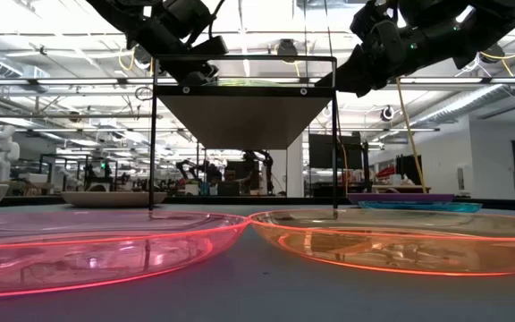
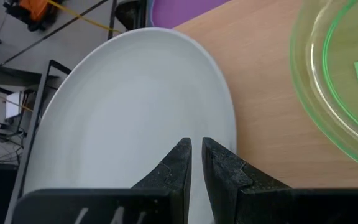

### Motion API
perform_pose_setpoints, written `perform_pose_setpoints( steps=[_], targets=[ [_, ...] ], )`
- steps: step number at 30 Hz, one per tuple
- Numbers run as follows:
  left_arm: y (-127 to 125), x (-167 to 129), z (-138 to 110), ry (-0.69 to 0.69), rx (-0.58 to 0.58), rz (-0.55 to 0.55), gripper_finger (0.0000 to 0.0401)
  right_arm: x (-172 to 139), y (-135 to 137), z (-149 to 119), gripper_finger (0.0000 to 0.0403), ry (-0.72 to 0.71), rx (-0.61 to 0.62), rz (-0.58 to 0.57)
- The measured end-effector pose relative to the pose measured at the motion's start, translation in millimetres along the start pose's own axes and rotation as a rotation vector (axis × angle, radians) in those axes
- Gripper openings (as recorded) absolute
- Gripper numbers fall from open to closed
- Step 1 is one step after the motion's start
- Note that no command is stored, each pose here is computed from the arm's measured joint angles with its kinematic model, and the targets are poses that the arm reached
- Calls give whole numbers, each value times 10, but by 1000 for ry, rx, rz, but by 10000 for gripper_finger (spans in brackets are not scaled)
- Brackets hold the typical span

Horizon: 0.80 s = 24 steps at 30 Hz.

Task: Place and stack plates onto a shelf
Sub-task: Adjust the gray plate on the shelf

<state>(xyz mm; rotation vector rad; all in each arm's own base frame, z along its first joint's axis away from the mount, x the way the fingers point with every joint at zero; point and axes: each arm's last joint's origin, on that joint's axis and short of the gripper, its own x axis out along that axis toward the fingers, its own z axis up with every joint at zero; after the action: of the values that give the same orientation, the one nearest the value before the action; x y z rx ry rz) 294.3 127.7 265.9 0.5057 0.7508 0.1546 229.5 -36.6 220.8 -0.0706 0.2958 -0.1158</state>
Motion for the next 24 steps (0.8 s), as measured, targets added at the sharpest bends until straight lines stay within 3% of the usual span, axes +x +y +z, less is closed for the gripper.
perform_pose_setpoints(
  steps=[18,24],
  targets=[
    [-144,-4,122,-38,31,-34,47,0,-1,0,0,0,-3,0],
    [-65,-193,193,-26,-36,131,47,0,0,-3,0,3,-3,1]
  ],
)
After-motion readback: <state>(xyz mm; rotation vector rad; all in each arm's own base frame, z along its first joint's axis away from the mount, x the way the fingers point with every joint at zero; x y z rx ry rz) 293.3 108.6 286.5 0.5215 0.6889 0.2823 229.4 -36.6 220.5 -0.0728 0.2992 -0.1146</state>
